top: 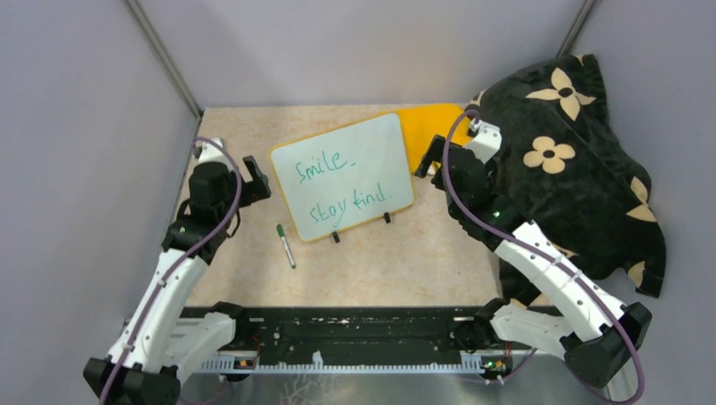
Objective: Write a sentence on the whiteboard
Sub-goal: Reset both arms
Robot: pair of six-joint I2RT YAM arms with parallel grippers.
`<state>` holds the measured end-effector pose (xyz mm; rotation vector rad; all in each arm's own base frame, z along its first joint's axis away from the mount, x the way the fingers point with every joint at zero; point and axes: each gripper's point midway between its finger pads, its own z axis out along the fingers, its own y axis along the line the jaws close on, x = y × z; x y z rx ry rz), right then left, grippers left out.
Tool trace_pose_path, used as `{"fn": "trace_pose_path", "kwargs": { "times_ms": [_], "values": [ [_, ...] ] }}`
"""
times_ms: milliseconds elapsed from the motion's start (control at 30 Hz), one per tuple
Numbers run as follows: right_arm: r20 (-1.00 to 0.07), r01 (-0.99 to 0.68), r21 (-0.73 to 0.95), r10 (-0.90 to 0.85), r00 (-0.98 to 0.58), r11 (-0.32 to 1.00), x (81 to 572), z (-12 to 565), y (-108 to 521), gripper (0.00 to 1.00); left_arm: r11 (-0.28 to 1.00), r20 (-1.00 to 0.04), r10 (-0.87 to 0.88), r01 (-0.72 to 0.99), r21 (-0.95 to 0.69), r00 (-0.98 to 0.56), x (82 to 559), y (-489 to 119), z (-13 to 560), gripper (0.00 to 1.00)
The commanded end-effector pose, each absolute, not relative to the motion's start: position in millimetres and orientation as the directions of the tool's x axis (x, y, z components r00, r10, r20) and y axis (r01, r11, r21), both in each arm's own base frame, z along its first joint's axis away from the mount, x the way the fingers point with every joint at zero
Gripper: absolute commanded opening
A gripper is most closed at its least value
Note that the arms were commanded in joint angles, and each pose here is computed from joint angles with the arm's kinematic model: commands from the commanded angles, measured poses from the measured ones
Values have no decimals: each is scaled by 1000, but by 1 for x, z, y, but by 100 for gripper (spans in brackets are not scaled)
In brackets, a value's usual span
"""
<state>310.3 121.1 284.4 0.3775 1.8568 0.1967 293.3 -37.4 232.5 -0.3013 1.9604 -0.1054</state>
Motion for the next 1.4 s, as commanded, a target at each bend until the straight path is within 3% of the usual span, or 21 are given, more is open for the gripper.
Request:
{"fn": "trace_pose_path", "kwargs": {
  "times_ms": [0,167,367,667,1000,1200,1367],
  "values": [
    [-922,202,307,344,-178,930,319,328,107,98,973,-918,-229,-56,-223,-324,327,-59,286,99],
    [-943,109,320,327,-60,941,309,386,115,97,977,-944,-175,71,-202,-280,342,-84,346,99],
    [-978,22,183,180,104,983,273,448,140,98,969,-981,-81,218,-120,-179,338,-115,411,99],
    [-974,-278,105,155,165,955,235,425,167,99,903,-992,-126,414,-118,-7,309,-154,489,99],
    [-973,-293,122,172,153,948,226,391,156,99,834,-998,-60,550,-46,9,307,-226,500,99],
    [-967,-283,154,203,153,947,224,400,149,99,841,-988,-143,534,-89,62,294,-212,496,99],
    [-958,-281,177,231,172,943,223,404,145,99,852,-985,-170,506,-137,20,284,-200,464,99]
  ]
}}
